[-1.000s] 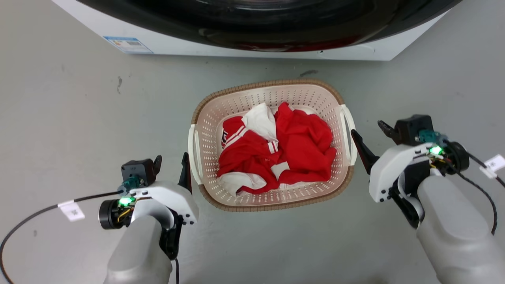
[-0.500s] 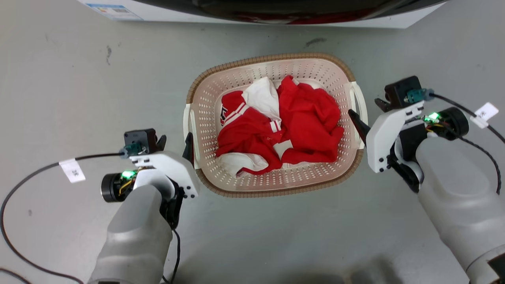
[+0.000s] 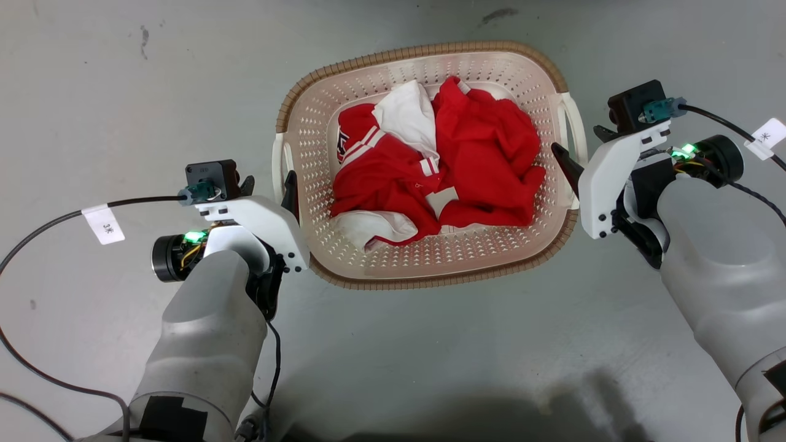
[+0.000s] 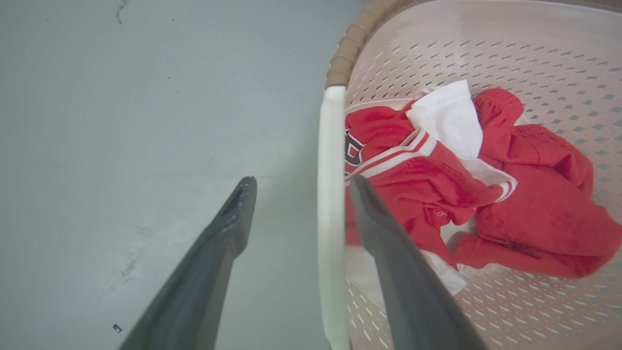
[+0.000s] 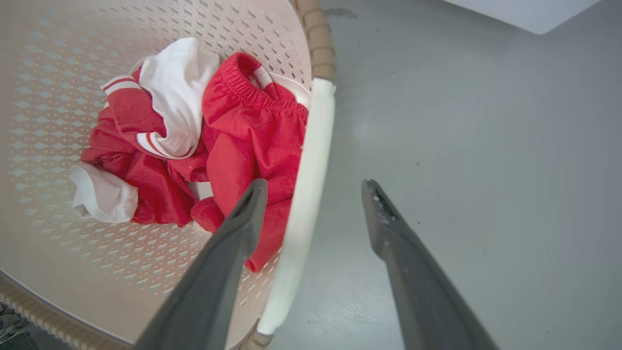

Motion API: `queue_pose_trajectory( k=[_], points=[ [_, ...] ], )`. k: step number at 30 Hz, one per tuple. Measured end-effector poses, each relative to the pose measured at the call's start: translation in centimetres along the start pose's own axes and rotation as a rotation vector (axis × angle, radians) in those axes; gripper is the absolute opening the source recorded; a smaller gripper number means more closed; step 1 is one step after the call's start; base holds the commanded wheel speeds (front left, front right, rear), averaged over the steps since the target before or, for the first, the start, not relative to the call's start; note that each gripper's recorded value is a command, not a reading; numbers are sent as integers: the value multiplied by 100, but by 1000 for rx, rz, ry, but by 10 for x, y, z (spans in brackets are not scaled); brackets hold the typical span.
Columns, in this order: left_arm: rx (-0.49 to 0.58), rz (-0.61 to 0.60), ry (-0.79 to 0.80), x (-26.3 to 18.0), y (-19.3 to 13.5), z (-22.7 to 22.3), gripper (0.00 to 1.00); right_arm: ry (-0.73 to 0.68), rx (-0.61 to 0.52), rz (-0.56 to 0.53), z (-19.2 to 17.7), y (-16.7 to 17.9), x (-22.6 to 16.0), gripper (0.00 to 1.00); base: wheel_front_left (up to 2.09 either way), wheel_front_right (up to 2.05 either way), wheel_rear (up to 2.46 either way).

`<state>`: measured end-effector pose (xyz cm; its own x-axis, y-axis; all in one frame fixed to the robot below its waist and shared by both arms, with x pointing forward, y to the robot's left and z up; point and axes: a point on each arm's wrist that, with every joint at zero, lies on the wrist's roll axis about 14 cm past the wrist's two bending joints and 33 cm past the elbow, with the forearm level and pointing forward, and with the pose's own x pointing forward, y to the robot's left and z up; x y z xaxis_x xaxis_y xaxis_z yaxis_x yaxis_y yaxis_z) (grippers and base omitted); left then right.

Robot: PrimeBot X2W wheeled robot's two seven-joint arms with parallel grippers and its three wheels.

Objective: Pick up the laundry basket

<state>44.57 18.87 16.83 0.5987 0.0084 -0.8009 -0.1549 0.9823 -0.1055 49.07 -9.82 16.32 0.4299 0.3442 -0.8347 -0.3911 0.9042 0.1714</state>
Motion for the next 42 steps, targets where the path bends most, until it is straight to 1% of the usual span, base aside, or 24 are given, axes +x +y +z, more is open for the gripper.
queue_pose_trajectory(
  k=[4,12,13,14,15,16,17,20,31,37,42],
  points=[
    [-2,8,25,4,2,-9,100,34,-3,8,-11,1,6,100,0,0,0],
    [-13,25,42,13,8,-16,100,71,4,26,-21,4,23,100,0,0,0],
    [-15,23,43,14,9,-16,98,74,4,28,-22,4,24,100,0,0,0],
    [-15,23,44,14,9,-16,48,77,4,30,-23,5,26,100,0,0,0],
    [-16,22,43,15,10,-16,10,80,8,32,-24,5,27,42,0,0,0],
    [-17,22,42,15,10,-15,0,79,10,33,-24,6,28,19,0,0,0],
    [-17,17,40,16,9,-15,0,80,18,34,-24,6,29,0,0,0,0],
    [-21,-6,37,17,1,-15,0,87,36,46,-27,11,31,0,0,0,0],
    [-30,-18,43,14,-1,-16,0,83,50,51,-25,13,30,0,0,0,0],
    [-14,-28,45,5,-6,-7,0,89,59,51,-22,16,16,0,0,0,0],
    [15,-51,43,-7,-14,10,0,87,98,48,-15,21,-5,0,0,0,0]
  ],
)
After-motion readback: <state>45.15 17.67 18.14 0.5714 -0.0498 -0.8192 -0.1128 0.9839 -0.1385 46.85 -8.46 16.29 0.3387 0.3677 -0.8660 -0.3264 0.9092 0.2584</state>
